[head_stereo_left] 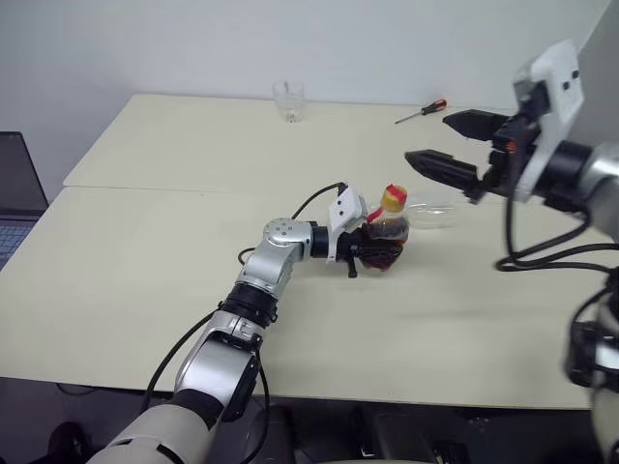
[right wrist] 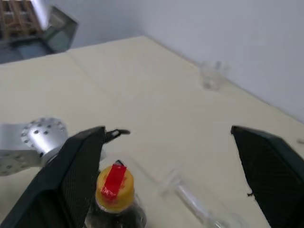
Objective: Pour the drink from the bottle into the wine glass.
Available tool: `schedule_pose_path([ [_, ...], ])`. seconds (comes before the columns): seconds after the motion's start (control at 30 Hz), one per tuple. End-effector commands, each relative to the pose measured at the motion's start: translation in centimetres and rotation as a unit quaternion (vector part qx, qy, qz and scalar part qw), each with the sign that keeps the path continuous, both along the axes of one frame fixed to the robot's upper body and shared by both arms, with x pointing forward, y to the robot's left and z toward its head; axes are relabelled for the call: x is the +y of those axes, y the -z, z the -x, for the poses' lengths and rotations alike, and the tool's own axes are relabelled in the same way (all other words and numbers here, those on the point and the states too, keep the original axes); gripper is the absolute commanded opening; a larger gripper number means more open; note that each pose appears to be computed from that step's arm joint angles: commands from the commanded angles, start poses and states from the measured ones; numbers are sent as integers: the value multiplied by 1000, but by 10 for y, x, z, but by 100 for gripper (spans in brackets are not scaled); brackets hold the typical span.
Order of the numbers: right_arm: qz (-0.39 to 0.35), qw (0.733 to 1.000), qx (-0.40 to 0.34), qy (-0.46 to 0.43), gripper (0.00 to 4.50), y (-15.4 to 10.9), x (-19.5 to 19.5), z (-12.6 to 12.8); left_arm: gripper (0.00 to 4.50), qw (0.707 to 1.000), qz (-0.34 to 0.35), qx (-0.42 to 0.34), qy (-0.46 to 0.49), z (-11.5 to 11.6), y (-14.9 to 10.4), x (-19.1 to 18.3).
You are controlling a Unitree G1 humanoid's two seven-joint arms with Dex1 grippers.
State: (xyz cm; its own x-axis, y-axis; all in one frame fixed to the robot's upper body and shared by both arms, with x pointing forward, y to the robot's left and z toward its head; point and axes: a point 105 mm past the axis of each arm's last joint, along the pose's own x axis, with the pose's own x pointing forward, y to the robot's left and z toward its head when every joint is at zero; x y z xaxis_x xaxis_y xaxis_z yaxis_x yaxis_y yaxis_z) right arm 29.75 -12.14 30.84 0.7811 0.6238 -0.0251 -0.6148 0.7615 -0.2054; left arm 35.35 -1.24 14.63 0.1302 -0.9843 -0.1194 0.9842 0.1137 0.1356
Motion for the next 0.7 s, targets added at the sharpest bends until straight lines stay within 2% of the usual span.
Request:
schedule_pose_path([
  [0.03,-29,992,-35,117,450,-3,-8,5,69,999,14,-33,13,-1,-19,-7],
  [0.17,-81,986,-50,139,450,-4,3,8,69,999,12,-31,16,-1,-17,-8],
  [0.3,-147,972,-32,180,450,3,9,5,69,999,11,-32,20,-1,-16,-11],
  [0.57,-144,964,48,217,450,47,24,0,69,999,14,-36,14,-4,-19,-13],
  [0.7,-156,963,50,213,450,44,31,-1,69,999,12,-36,12,-5,-18,-11],
])
